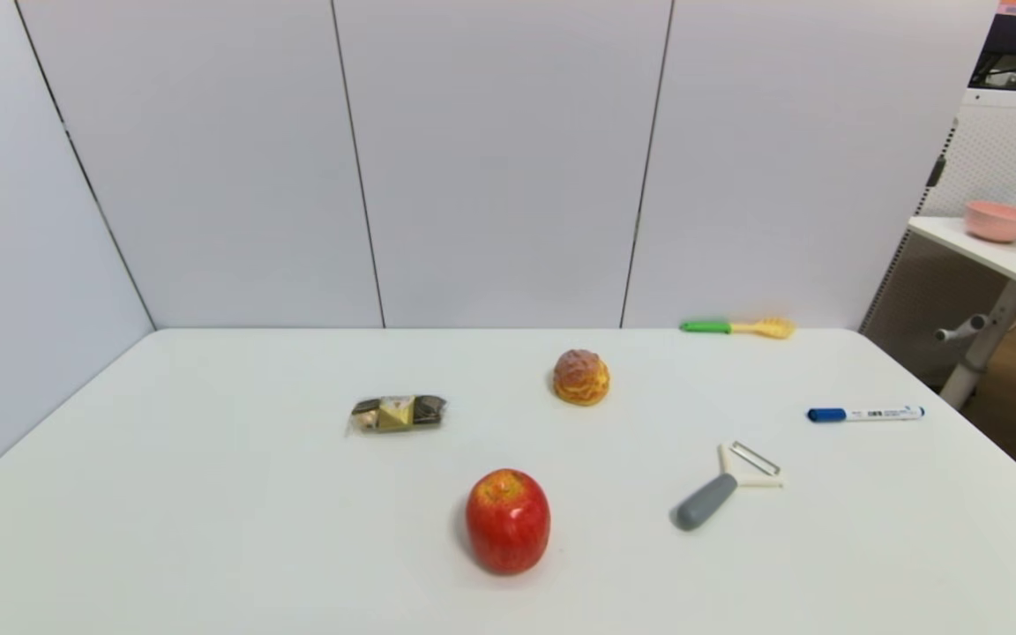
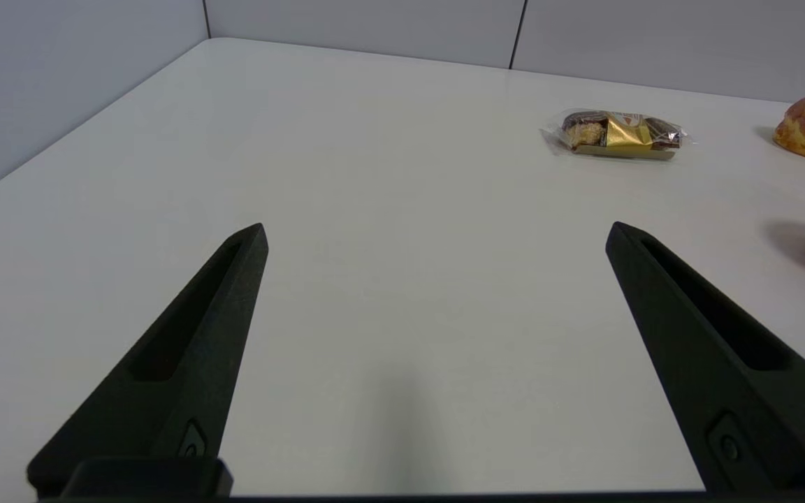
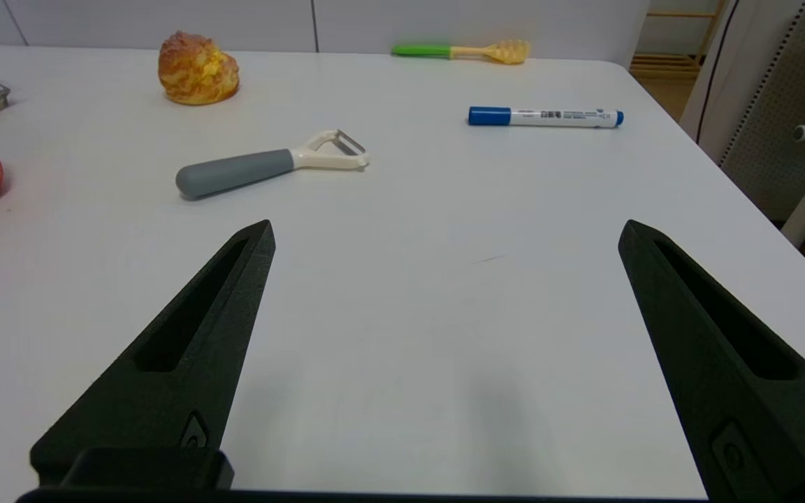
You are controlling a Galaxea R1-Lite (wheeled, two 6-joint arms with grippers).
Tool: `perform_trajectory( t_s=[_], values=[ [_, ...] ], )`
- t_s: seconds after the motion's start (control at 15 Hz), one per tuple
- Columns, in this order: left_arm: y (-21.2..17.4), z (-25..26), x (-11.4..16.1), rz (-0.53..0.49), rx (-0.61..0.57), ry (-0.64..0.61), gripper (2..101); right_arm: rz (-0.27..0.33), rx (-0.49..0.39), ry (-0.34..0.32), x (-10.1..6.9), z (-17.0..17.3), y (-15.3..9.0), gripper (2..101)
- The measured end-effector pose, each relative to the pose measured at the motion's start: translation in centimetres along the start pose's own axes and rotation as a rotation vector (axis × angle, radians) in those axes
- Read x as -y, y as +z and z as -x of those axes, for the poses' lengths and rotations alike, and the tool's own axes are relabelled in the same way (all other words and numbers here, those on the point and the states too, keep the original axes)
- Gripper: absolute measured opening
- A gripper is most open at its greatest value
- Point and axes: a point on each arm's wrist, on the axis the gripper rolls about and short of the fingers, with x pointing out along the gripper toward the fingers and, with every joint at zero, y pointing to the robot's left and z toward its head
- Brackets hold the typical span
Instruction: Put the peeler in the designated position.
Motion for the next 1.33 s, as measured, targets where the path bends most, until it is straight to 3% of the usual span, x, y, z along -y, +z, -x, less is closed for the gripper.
perform_trajectory(
  t_s=[1.0,1.2,1.33],
  values=[
    [0.0,0.0,0.0,-0.003,0.001,0.001,97.9,-0.007,0.0,-0.001,0.0,0.0,0.0,97.3],
    [0.9,-0.2,0.1,-0.086,-0.035,-0.006,97.9,-0.007,0.0,-0.001,0.0,0.0,0.0,97.3],
    [3.5,-0.8,0.3,-0.168,-0.077,-0.038,97.9,-0.007,0.0,-0.001,0.0,0.0,0.0,97.3]
  ],
)
